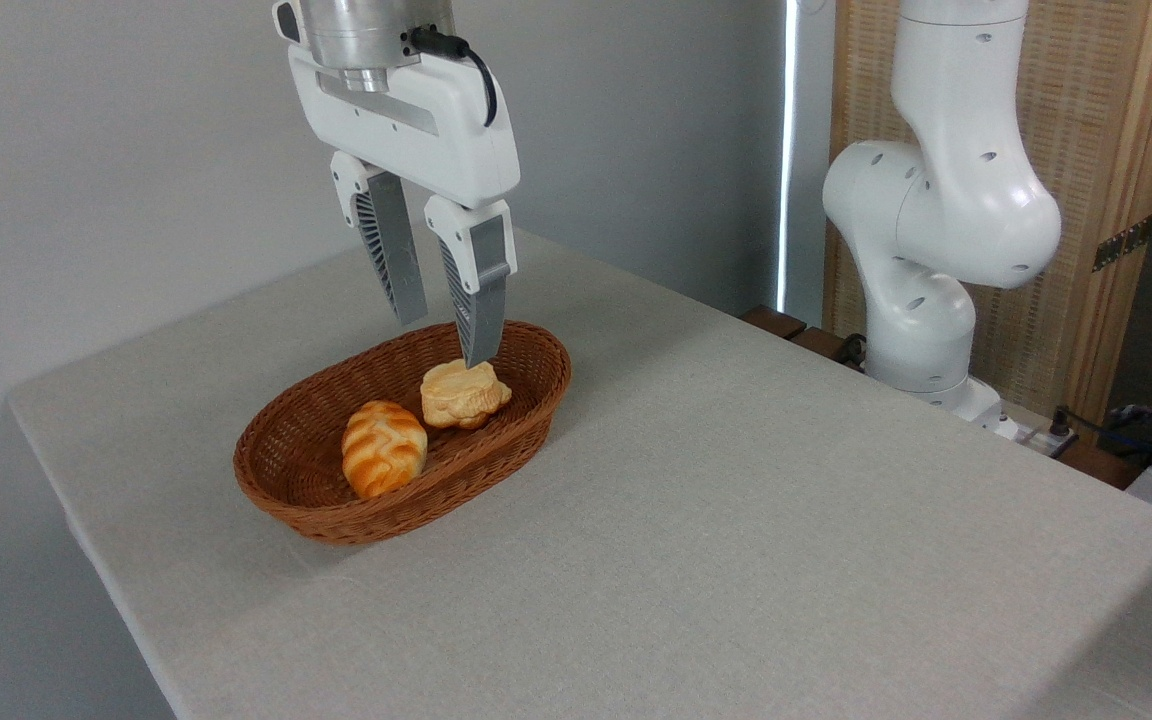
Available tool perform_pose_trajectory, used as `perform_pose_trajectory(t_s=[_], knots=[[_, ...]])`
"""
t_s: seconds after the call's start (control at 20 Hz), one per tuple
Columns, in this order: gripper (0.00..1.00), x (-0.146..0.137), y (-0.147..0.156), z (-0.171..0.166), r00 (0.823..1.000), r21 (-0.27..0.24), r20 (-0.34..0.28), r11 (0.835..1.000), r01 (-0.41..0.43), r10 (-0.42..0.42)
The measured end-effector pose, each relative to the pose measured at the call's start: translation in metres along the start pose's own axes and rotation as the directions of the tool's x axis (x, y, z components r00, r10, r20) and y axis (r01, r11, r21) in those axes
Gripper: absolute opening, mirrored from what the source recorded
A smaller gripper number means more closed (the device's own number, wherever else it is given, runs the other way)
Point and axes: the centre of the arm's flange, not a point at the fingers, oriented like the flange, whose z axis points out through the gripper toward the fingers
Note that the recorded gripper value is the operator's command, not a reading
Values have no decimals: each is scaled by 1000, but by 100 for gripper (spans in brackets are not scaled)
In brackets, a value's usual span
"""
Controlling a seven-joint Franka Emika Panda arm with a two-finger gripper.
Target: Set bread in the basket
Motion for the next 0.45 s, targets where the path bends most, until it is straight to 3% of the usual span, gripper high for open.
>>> perform_pose_trajectory(t_s=[0.45], knots=[[100,-5,-1,-2,1000,-5,7,1000,-21,21]])
